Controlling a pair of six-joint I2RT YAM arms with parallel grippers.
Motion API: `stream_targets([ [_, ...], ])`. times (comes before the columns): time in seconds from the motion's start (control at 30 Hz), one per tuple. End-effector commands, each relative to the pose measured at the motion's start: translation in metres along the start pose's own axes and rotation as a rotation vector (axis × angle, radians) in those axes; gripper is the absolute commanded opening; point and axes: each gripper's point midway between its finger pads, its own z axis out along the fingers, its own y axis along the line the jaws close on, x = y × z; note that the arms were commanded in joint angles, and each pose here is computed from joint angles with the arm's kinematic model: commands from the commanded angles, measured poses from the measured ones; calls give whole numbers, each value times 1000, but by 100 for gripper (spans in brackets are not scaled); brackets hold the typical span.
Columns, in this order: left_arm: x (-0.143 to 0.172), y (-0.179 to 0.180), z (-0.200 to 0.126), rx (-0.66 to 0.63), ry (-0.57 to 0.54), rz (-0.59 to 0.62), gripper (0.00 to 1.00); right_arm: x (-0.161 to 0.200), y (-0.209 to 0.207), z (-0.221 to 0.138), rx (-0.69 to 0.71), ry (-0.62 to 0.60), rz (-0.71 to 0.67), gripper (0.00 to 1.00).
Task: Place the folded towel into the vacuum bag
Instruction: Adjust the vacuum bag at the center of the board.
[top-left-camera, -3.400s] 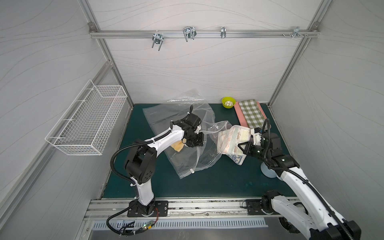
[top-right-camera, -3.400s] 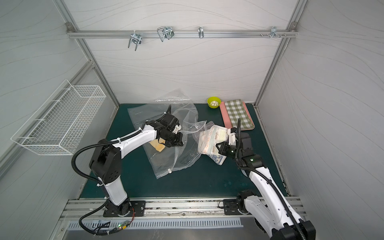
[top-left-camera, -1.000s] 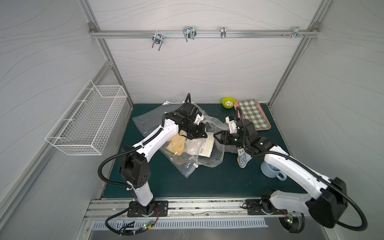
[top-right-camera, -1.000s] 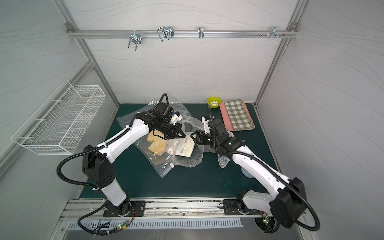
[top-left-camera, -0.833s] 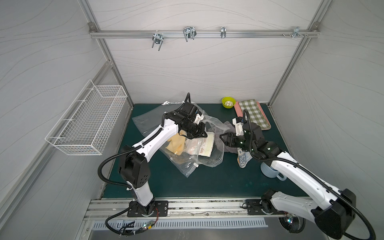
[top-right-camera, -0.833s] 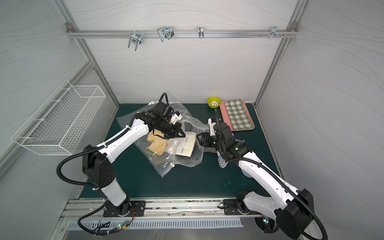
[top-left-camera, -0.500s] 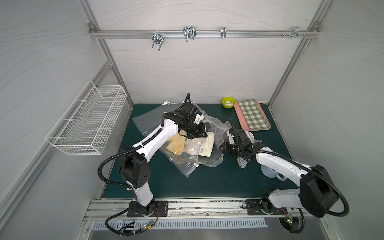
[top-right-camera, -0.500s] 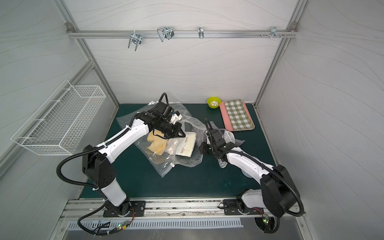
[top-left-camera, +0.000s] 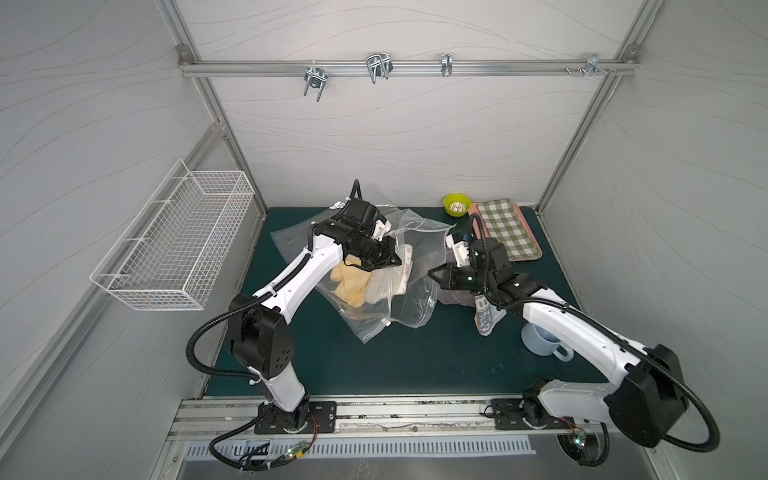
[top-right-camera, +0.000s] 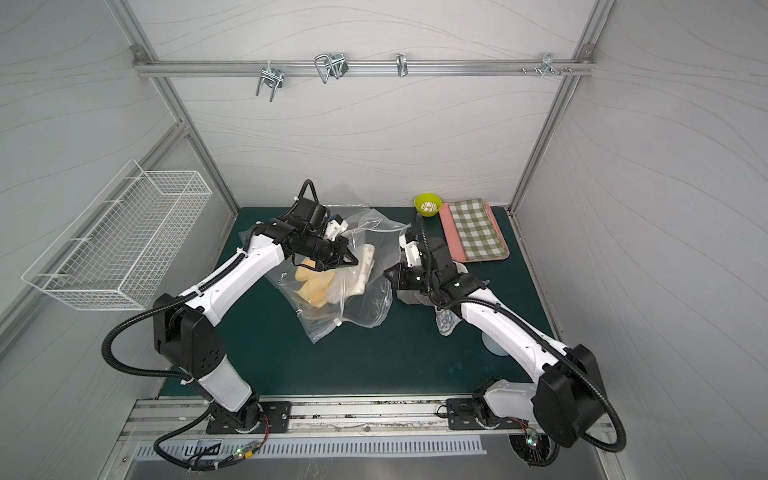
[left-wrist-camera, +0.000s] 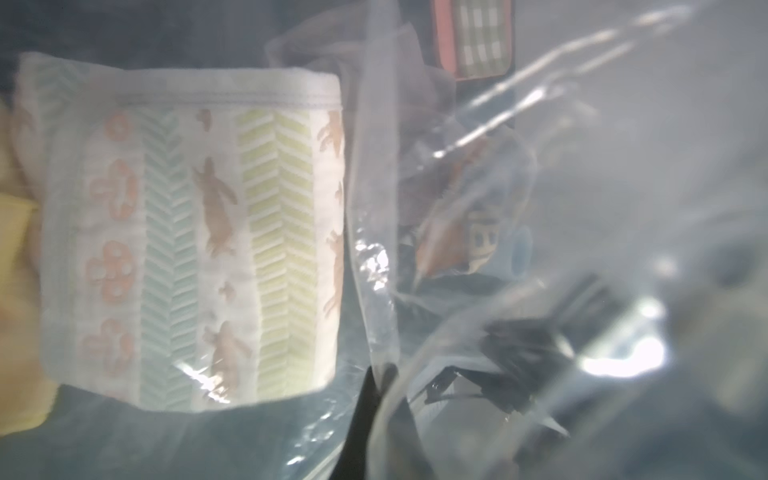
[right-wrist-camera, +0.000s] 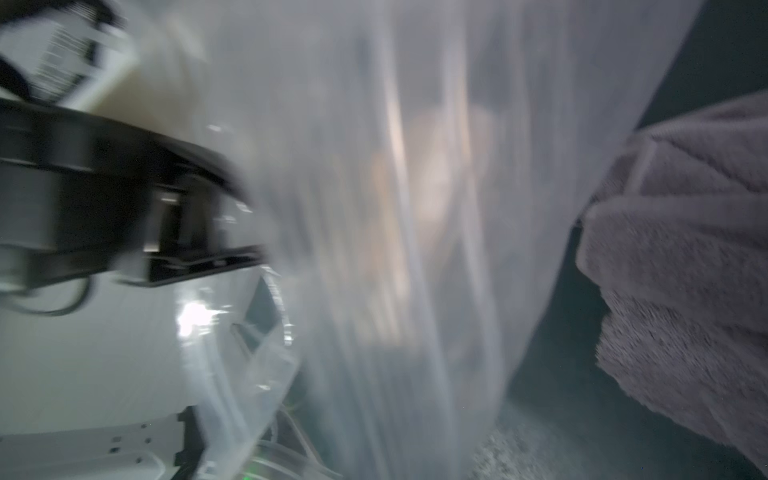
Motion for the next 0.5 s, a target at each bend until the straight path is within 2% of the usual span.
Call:
stream_targets([
  [0.0,-36,-10,-35,30,-116,23,0,-33,48,-24,-132,-83,-107,0],
  [0.07,-56,-21,-62,44,-199,60,0,-40,54,-26,-136,-90,-128,0],
  [0.13,-72,-50,-99,66,-300,160,0,-45,55,-24,-124,-87,-136,0],
  [0.23,-76,-83,-140,102,-404,270,0,-47,45,-16,-79,-77,-129,0],
  [0.3,-74,-93,-152,128,-449,296,0,-45,35,-12,-38,-66,-117,0],
  [0.37,-68,-87,-145,129,-443,286,0,-41,22,-9,18,-58,-98,0],
  [0.47,-52,-58,-105,90,-348,223,0,-35,-3,-11,129,-60,-59,0],
])
